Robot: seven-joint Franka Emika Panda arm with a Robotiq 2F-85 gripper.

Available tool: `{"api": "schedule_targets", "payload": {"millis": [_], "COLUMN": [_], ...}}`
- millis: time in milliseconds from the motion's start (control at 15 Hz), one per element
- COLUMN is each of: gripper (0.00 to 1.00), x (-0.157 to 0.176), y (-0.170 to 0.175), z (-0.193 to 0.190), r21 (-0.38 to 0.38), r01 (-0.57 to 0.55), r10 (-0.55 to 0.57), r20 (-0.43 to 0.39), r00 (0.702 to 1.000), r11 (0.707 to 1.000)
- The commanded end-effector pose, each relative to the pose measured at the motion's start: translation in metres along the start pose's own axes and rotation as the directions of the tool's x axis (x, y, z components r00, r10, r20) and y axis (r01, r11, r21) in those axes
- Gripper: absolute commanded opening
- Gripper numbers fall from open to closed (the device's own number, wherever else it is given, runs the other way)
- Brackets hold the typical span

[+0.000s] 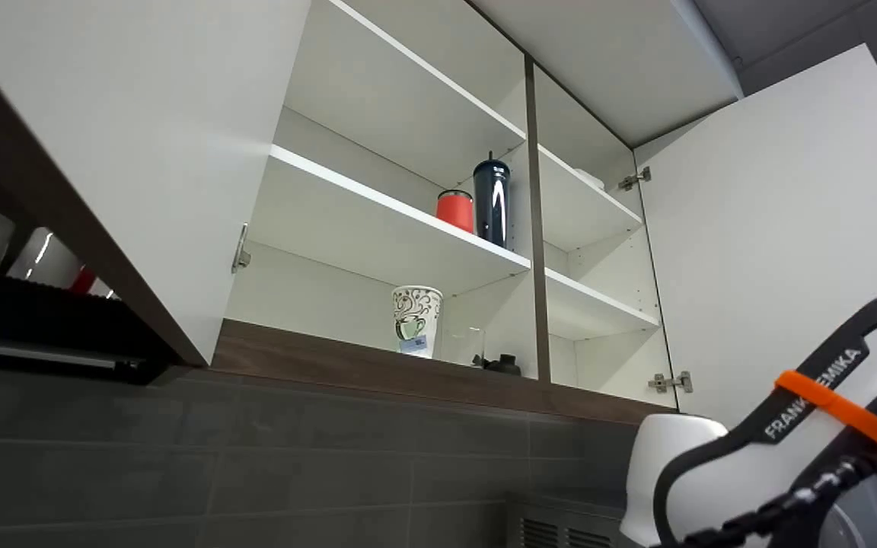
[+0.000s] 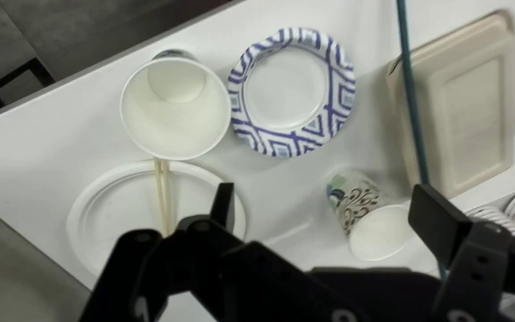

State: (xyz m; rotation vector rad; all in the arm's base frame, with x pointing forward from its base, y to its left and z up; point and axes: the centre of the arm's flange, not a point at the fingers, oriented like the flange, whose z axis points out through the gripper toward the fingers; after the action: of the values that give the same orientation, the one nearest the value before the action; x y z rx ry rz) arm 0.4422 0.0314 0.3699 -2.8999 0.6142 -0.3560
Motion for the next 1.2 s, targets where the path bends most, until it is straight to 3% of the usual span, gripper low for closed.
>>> {"api": "schedule_targets", "payload": {"millis": [0, 200, 267, 333, 600, 867, 1133], "gripper": [1.0, 1.0, 1.0, 1.0, 1.0, 1.0, 1.0], "x": [0.012, 0.016, 0.016, 0.017, 0.017, 0.02, 0.022], "y": [0.032, 0.066, 0.077, 0.072, 0.086, 0.092, 0.098], "z": [0.045, 0.065, 0.073, 0.054, 0.065, 0.097, 0.12], "r21": [-0.084, -0.18, -0.218, -0.158, -0.195, -0.293, -0.319], "r01": [-0.143, -0.168, -0.161, -0.14, -0.15, -0.099, -0.058], "r10": [0.133, 0.143, 0.141, 0.122, 0.131, 0.117, 0.105], "r20": [-0.11, -0.141, -0.106, -0.114, -0.105, 0.046, 0.131], "r00": [0.985, 0.98, 0.984, 0.986, 0.986, 0.992, 0.986], "r11": [0.986, 0.969, 0.963, 0.977, 0.969, 0.951, 0.946]}}
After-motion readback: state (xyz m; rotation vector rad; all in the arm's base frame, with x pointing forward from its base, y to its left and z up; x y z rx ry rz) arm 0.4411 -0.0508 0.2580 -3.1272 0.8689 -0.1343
